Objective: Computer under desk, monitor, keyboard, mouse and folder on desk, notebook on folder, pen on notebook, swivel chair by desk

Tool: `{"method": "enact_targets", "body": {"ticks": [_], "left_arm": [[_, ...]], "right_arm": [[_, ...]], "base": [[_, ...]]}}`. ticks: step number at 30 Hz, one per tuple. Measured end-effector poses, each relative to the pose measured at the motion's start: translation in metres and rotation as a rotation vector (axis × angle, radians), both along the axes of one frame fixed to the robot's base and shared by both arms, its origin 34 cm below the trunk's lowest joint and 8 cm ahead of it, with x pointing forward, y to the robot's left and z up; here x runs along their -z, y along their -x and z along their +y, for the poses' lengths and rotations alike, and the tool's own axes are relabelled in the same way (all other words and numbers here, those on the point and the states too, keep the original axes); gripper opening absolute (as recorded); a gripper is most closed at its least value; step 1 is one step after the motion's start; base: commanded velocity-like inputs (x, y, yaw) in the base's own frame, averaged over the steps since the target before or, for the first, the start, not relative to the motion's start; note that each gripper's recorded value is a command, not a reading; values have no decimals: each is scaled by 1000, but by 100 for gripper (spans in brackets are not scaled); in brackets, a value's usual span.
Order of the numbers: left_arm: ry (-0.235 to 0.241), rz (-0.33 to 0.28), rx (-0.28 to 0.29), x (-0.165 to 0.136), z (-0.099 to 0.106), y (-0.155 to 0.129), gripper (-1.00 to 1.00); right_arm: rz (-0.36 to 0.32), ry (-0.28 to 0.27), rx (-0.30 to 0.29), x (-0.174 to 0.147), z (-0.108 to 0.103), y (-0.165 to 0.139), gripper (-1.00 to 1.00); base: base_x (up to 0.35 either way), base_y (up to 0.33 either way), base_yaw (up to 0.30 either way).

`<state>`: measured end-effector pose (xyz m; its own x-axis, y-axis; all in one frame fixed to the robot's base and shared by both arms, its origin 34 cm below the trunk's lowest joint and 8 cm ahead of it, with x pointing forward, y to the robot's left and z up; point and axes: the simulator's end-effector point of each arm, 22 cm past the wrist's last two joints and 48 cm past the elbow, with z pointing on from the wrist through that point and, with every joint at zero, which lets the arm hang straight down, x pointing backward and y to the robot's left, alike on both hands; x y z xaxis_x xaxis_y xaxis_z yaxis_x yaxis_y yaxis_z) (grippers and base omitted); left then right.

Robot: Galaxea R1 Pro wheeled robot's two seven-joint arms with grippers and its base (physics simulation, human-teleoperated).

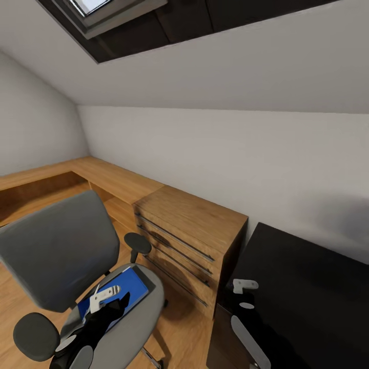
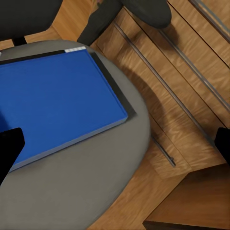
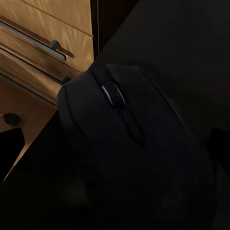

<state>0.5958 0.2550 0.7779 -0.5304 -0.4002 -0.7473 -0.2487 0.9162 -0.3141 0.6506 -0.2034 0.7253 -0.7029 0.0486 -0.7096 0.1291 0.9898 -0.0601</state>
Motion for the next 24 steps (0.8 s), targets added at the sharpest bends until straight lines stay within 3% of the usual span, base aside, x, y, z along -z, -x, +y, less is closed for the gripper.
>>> {"method": "enact_targets", "body": {"ticks": [24], "left_arm": [[1, 0, 0, 0, 0, 0, 100]], "right_arm": [[-1, -15, -30, -1, 3, -2, -100]], "base": [[0, 0, 0]]}}
